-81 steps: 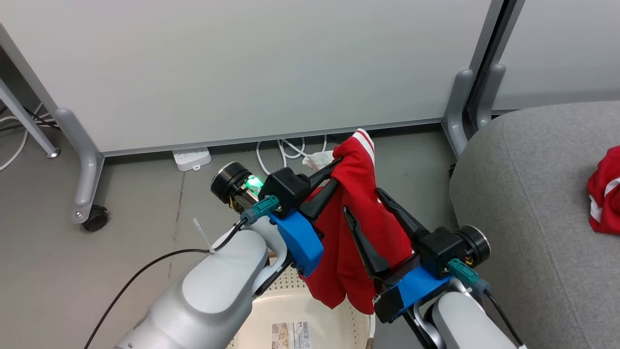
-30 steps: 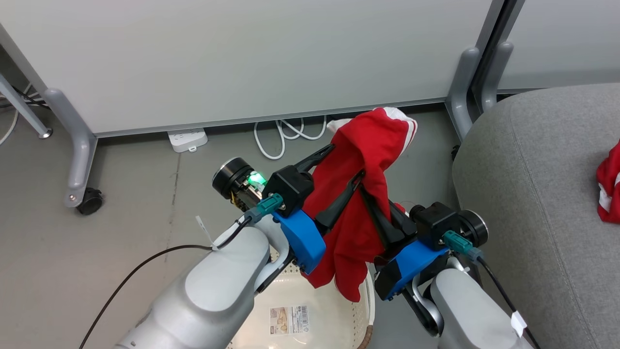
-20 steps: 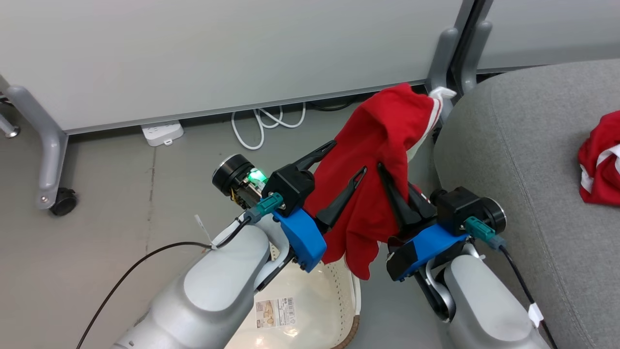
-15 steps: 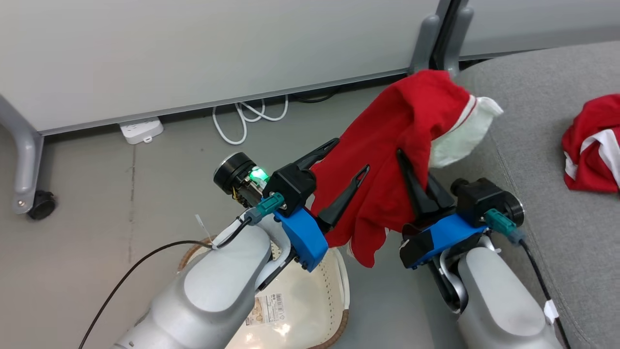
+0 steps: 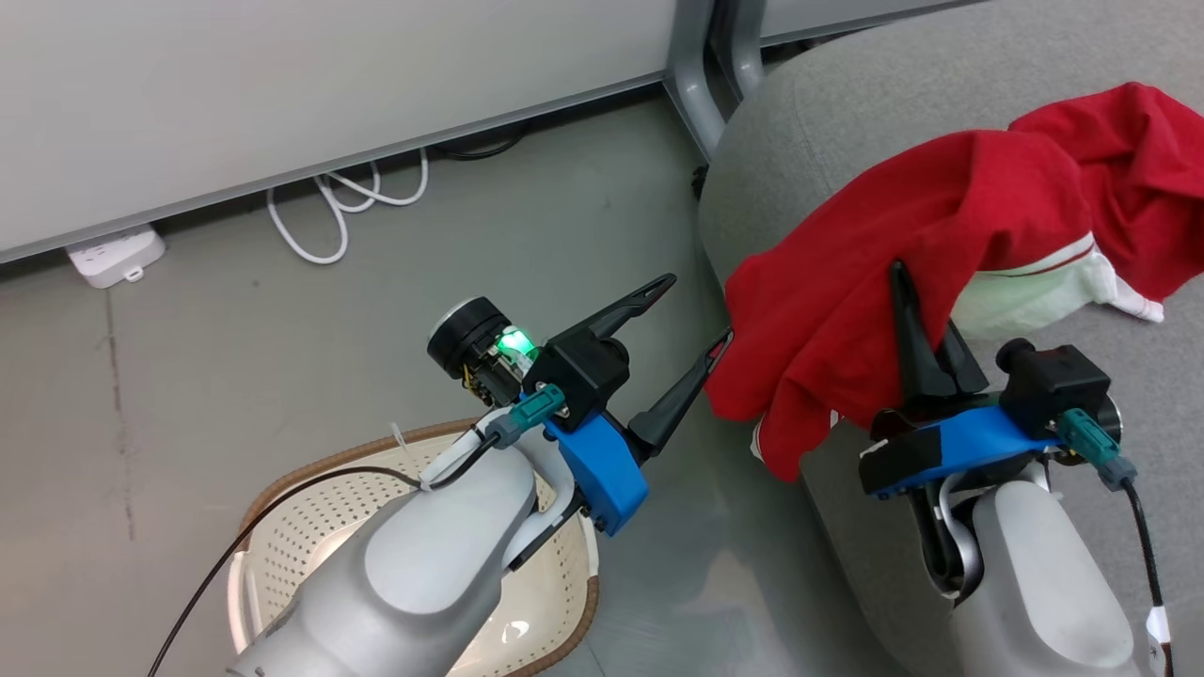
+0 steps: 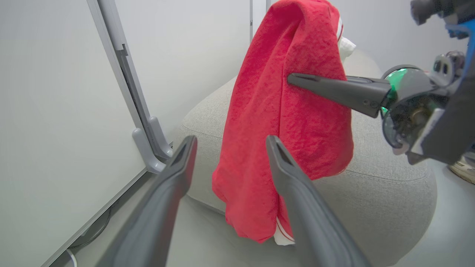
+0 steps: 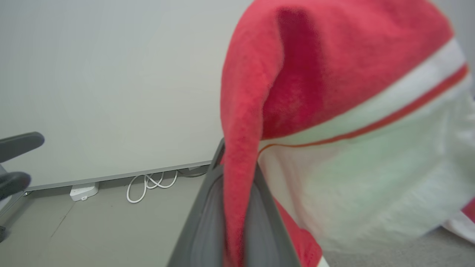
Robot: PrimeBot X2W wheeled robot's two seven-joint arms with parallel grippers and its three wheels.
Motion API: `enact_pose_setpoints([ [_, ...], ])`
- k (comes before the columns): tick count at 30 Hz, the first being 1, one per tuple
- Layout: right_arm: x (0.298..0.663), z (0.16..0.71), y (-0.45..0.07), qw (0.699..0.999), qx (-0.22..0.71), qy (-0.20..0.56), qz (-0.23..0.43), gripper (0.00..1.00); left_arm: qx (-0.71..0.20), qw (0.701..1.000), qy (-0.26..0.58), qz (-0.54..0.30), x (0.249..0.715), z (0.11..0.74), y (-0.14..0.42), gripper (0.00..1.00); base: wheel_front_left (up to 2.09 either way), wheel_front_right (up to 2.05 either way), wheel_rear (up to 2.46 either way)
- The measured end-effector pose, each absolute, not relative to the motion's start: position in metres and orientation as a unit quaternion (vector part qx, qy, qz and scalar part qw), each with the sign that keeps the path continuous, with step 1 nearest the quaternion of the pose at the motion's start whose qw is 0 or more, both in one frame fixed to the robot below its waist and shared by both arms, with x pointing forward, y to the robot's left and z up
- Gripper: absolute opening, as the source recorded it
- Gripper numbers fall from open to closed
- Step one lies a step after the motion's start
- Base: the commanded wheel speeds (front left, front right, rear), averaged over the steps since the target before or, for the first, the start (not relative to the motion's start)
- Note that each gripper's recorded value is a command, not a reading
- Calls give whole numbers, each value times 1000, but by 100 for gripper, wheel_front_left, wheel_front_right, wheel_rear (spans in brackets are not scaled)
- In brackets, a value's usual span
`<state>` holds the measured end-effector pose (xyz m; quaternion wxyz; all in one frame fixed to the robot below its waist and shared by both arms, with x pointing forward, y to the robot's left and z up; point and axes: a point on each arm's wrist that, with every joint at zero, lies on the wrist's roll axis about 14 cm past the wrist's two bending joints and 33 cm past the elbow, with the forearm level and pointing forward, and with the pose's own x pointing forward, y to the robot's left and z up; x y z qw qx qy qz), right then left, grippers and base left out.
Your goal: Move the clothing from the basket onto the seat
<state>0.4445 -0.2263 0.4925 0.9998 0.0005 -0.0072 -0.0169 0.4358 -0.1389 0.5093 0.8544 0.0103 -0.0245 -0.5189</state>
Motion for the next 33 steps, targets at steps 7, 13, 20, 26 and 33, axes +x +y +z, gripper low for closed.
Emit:
enact_pose_setpoints([
  [7,414,483,-276,996,1,6,-93,0,-5,829,-16,-559,422,499,-168,100,0,0,0],
  [13,390,475,-302,990,5,20,-138,0,-14,808,-8,-590,410,489,-189,100,0,0,0],
  [20,378,468,-315,986,10,30,-162,0,-21,794,-2,-607,404,481,-202,100,0,0,0],
  [26,380,469,-315,986,10,29,-161,0,-25,793,-1,-608,406,480,-203,100,0,0,0],
  [33,411,497,-308,991,-10,-14,-136,0,-28,802,-2,-597,421,477,-198,100,0,0,0],
])
